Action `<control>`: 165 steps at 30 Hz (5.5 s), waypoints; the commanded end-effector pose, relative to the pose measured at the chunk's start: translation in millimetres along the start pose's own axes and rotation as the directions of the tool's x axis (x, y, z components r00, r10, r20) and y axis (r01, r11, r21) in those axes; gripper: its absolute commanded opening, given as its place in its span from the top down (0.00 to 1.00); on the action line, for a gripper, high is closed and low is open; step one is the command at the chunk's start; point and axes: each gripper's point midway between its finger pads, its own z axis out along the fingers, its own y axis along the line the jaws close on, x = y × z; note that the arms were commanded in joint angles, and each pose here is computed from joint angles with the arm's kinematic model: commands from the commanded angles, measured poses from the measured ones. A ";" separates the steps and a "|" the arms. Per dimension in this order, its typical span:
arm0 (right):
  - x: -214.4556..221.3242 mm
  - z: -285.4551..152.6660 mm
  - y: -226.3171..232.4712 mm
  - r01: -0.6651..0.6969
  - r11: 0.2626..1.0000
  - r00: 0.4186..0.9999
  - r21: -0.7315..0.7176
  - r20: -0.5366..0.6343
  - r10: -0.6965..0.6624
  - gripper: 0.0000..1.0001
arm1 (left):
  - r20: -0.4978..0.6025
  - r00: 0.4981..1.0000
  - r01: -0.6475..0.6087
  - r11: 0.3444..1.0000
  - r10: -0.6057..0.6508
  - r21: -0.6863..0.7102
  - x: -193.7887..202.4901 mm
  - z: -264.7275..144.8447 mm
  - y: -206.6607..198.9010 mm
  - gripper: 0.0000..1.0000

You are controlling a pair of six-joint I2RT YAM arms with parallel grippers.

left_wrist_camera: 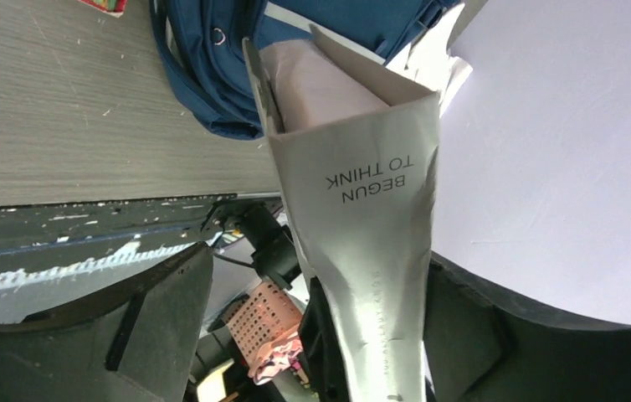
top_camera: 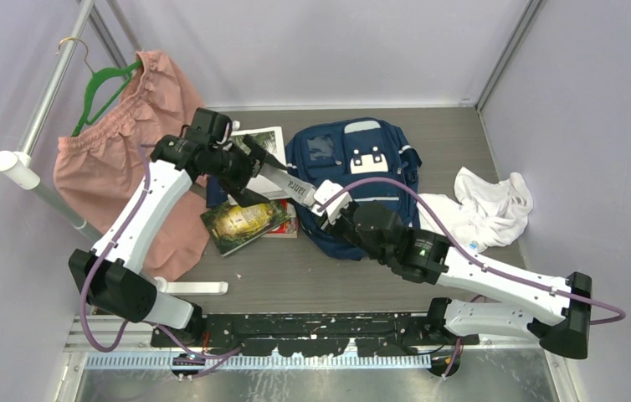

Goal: Pack the student bag
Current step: Pick up the book from the center of the board.

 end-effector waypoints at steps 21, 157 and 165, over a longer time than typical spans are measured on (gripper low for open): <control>-23.7 -74.7 20.1 -0.528 0.638 0.849 -0.561 -0.341 0.403 0.82 | 0.291 0.125 -0.926 0.006 0.948 0.379 86.2 -114.7 3.4 0.00; -54.5 10.2 -120.9 -0.790 -0.140 -0.366 -0.596 0.277 0.888 0.71 | 0.498 0.867 -0.408 0.603 0.021 0.686 8.7 -11.7 -108.7 0.42; -2.7 -47.2 -164.3 -0.893 -0.107 -0.311 -0.436 0.430 0.848 0.80 | 0.624 0.765 -0.544 0.676 0.157 0.497 0.9 -16.9 -91.1 0.16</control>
